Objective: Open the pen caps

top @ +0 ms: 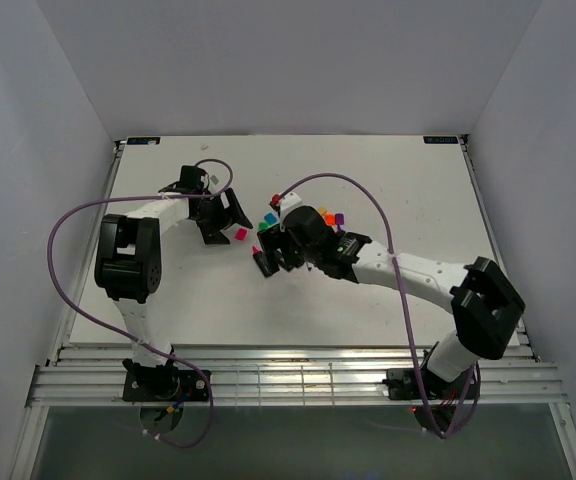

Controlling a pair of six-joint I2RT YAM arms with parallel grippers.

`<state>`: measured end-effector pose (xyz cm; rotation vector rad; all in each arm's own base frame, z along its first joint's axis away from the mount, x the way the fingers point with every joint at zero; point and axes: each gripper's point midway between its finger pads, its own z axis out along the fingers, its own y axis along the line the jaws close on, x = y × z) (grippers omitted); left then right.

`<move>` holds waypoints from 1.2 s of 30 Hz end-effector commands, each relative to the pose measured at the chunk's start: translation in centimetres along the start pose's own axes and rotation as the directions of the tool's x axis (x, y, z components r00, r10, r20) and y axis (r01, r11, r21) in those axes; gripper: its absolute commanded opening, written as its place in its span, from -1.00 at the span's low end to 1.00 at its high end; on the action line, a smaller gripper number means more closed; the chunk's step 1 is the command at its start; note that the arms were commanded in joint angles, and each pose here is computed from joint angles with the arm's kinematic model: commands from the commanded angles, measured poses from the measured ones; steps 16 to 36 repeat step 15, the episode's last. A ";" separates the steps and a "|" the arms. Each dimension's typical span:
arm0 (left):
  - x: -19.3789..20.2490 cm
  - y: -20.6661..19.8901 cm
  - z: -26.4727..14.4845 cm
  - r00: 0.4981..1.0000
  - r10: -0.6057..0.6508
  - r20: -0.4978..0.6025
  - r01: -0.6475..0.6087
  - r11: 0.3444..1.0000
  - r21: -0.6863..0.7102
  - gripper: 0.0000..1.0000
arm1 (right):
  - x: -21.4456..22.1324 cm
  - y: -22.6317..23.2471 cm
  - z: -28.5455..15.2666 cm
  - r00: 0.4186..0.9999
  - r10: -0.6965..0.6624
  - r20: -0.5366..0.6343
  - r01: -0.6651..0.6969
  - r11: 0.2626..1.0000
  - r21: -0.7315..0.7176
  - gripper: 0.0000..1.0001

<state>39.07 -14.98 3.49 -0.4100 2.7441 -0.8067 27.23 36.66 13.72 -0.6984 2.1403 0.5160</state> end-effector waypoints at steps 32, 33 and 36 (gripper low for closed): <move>3.5 -8.5 -9.6 0.985 0.070 0.158 -0.121 0.933 0.339 0.96 | 11.0 -6.7 -12.2 0.980 0.197 0.019 -0.197 0.966 0.167 0.80; 3.5 -8.5 -9.6 0.985 0.070 0.158 -0.121 0.933 0.339 0.96 | 11.0 -6.7 -12.2 0.980 0.197 0.019 -0.197 0.966 0.167 0.80; 3.5 -8.5 -9.6 0.985 0.070 0.158 -0.121 0.933 0.339 0.96 | 11.0 -6.7 -12.2 0.980 0.197 0.019 -0.197 0.966 0.167 0.80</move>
